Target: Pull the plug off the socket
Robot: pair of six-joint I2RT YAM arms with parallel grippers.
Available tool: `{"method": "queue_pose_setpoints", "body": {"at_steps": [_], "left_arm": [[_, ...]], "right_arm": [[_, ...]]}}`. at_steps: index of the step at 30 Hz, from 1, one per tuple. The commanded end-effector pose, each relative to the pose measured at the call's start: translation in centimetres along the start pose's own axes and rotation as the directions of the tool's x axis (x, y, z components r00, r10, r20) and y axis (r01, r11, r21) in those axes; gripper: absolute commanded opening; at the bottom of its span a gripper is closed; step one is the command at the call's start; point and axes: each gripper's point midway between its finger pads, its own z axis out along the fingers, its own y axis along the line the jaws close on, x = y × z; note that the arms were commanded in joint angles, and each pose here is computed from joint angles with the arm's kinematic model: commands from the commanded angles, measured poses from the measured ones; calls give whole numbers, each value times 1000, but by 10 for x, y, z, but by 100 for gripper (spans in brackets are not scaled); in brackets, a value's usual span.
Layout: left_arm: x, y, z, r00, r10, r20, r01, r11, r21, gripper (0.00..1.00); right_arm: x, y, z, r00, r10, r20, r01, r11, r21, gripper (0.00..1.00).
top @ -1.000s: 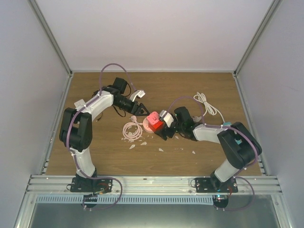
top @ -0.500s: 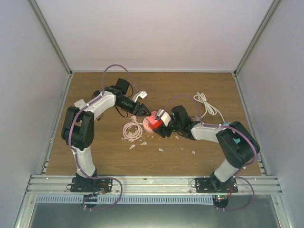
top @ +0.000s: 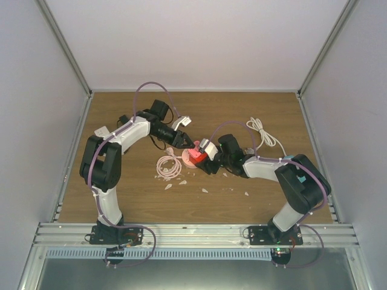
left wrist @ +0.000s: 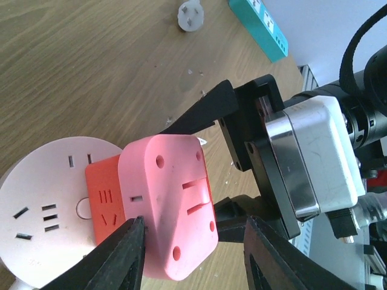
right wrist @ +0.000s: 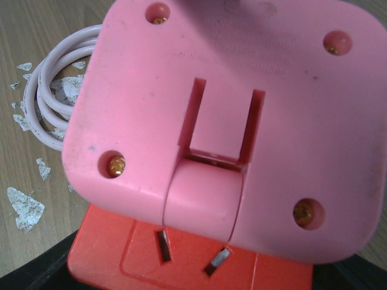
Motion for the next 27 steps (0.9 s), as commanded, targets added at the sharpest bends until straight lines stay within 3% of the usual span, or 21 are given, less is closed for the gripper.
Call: {"method": "queue_pose_setpoints", "body": {"at_steps": [1,8,16,21,27], "left_arm": [[-14,-26,-1,997,80,22,-81,996,34,46],[-17,-39,-9,990,130,48,-132,990,42,41],[-17,3,-10,997,64,50,-56,988,-146,62],[-11,15,-1,999,36,22,-32,983,-182,65],[0,4,17,1000,12,-15,-14,995,-103,64]], "right_arm": [[-8,-5,1,1000,-19,25,19,999,27,62],[-9,-5,1,999,-21,27,20,999,27,61],[-8,-3,0,999,-22,29,22,999,25,60],[-10,-4,-1,999,-23,34,22,999,27,59],[-10,-5,0,999,-23,31,23,999,30,58]]}}
